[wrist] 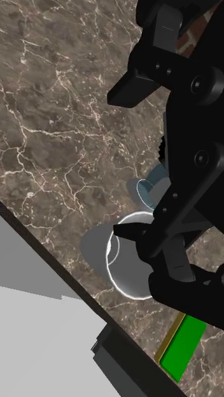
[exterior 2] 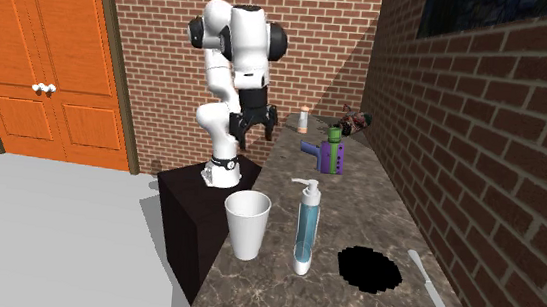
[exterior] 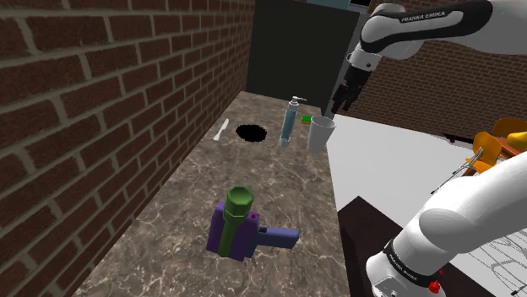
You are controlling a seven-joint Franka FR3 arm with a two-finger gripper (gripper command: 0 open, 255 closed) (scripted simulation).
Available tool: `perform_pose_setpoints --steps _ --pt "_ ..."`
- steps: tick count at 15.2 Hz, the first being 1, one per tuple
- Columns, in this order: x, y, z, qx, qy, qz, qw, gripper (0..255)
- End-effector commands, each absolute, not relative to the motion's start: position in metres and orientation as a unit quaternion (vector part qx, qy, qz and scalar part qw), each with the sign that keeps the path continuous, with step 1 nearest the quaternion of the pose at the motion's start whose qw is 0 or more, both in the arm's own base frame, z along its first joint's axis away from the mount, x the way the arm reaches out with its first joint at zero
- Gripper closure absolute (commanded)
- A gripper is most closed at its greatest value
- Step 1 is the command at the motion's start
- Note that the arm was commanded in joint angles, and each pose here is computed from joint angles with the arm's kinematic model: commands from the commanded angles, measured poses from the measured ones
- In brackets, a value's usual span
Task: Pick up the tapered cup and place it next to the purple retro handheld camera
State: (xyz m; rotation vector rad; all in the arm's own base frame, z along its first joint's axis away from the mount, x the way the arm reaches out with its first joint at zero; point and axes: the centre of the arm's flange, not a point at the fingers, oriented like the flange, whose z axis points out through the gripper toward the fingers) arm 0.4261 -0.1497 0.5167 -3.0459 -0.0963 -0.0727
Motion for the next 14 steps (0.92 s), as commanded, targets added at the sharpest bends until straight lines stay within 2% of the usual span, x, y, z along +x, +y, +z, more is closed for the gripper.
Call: perform_pose_setpoints --steps 1,14 --pt "0.441 -0.172 0.502 -0.998 -0.033 -0.021 0.05 0" --pt "0.535 -0.3 0.414 -0.996 -0.04 -0.001 0.08 0"
